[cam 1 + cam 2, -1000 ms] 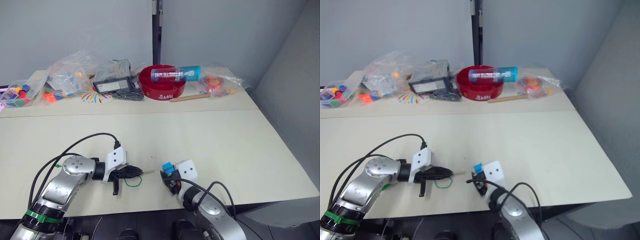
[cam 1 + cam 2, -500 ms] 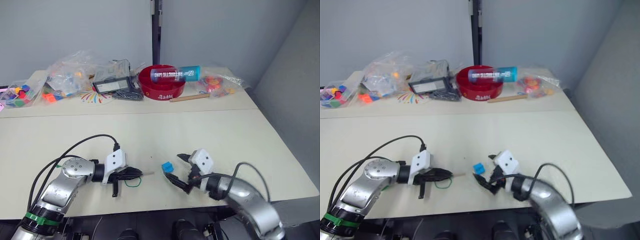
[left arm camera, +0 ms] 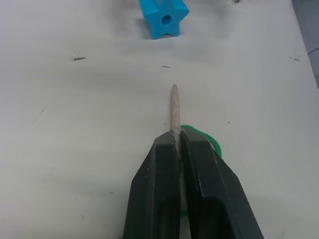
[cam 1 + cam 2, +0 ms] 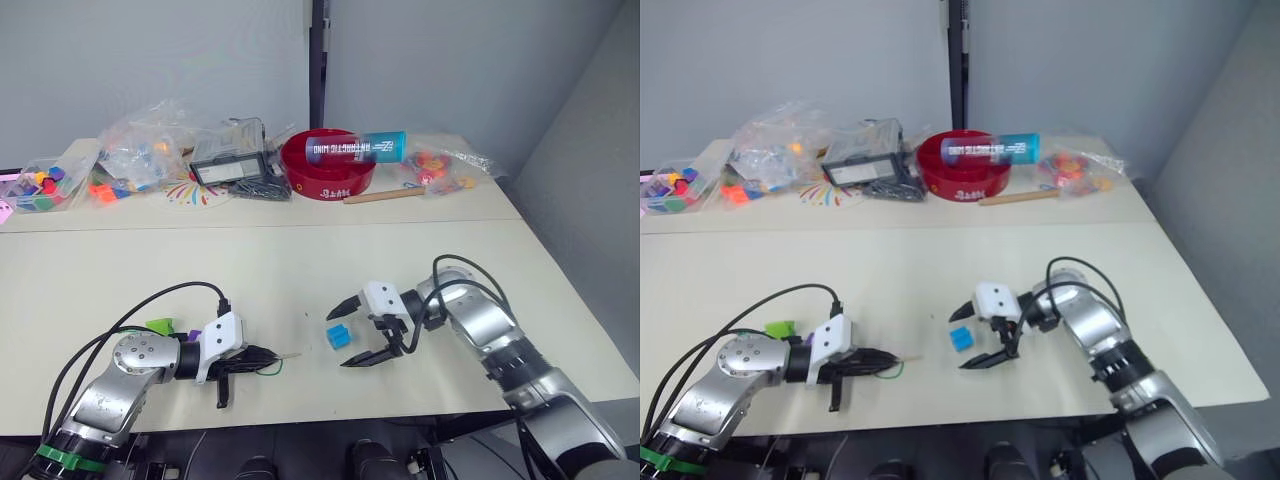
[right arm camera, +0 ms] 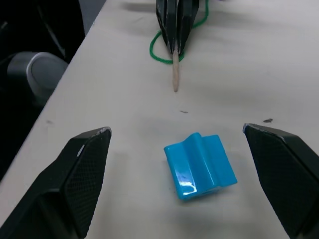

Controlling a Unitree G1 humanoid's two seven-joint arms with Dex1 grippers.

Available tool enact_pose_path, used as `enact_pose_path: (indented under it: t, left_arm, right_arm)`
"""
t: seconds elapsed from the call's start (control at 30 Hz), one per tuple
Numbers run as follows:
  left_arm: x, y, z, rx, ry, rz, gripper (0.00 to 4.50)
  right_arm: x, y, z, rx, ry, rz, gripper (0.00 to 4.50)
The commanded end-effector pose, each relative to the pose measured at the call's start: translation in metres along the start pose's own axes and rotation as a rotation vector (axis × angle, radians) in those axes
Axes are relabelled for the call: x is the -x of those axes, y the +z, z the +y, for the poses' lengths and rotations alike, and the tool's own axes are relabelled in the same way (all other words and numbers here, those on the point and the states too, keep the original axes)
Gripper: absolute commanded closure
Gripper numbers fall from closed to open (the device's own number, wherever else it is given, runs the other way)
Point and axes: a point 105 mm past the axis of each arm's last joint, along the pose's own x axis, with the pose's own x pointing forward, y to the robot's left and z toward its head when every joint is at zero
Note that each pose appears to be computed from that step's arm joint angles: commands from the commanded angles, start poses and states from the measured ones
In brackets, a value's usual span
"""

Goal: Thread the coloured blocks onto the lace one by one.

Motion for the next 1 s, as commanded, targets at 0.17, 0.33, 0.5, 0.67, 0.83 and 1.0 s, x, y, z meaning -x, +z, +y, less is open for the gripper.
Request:
enact_pose_path:
  t: [0.17, 0.33, 0.5, 0.67, 0.83, 1.0]
  left_arm:
    - [0.003, 0.014, -0.001, -0.038, 0.012, -0.019, 4.50]
    - [0.003, 0.015, -0.002, -0.038, 0.009, -0.017, 4.50]
    - [-0.001, 0.020, -0.002, -0.044, 0.001, -0.018, 4.50]
    - [-0.006, 0.026, -0.001, -0.062, 0.009, -0.023, 4.50]
    - [-0.008, 0.025, 0.004, -0.080, 0.035, 0.009, 4.50]
    - [-0.011, 0.023, 0.008, -0.097, 0.037, 0.051, 4.50]
  right_arm:
    - [0.003, -0.007, -0.005, 0.042, 0.013, 0.002, 0.02]
    - [0.006, -0.009, -0.008, 0.033, -0.004, -0.005, 1.50]
    - [0.005, -0.006, -0.012, 0.017, -0.038, -0.031, 3.17]
    - [0.001, -0.004, -0.009, -0.032, -0.090, -0.053, 3.17]
    - [-0.005, -0.004, 0.003, -0.119, -0.134, -0.065, 3.17]
    - [-0.013, -0.008, 0.020, -0.186, -0.151, -0.046, 3.17]
